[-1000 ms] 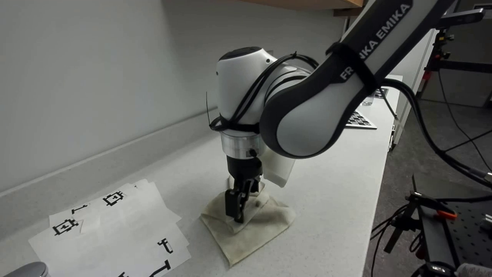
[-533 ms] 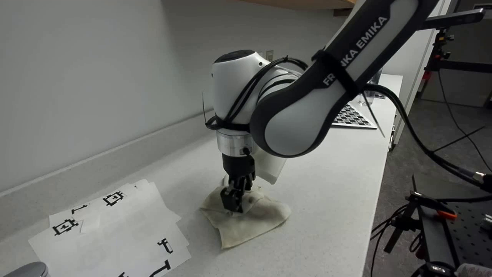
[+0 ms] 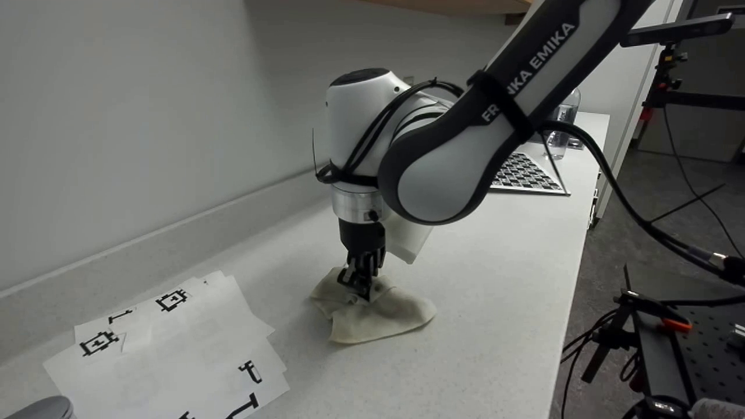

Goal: Wipe the counter with the white cloth

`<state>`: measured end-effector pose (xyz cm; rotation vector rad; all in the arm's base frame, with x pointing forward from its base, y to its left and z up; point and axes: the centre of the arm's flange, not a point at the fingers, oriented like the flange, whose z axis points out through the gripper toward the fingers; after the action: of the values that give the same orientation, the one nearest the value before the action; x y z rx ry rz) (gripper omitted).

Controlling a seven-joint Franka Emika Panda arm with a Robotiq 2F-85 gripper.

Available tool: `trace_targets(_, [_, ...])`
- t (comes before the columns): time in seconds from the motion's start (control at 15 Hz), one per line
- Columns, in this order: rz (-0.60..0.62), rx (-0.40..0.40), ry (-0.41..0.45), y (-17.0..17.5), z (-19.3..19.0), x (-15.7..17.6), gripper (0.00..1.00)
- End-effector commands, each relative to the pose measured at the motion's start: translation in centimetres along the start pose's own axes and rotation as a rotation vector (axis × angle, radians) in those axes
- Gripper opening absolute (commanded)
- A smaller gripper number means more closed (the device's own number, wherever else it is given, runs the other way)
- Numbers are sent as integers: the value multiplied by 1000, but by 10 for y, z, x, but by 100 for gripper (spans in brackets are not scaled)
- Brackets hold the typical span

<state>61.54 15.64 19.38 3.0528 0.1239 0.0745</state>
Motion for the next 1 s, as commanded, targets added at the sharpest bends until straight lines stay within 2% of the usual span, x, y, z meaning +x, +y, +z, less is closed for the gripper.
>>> trace_targets(0.0, [39,-1,38,24,-4,-6,3])
trace_targets(0.07, [57,-2,44,30,-4,-7,3])
trace_targets(0.13, [29,-7,16,18,1,2,13])
trace_targets(0.67, [44,-11,22,28,1,1,13])
trace_targets(0.73, [44,-11,22,28,1,1,3])
trace_targets(0.93, [84,-20,19,41,4,3,3])
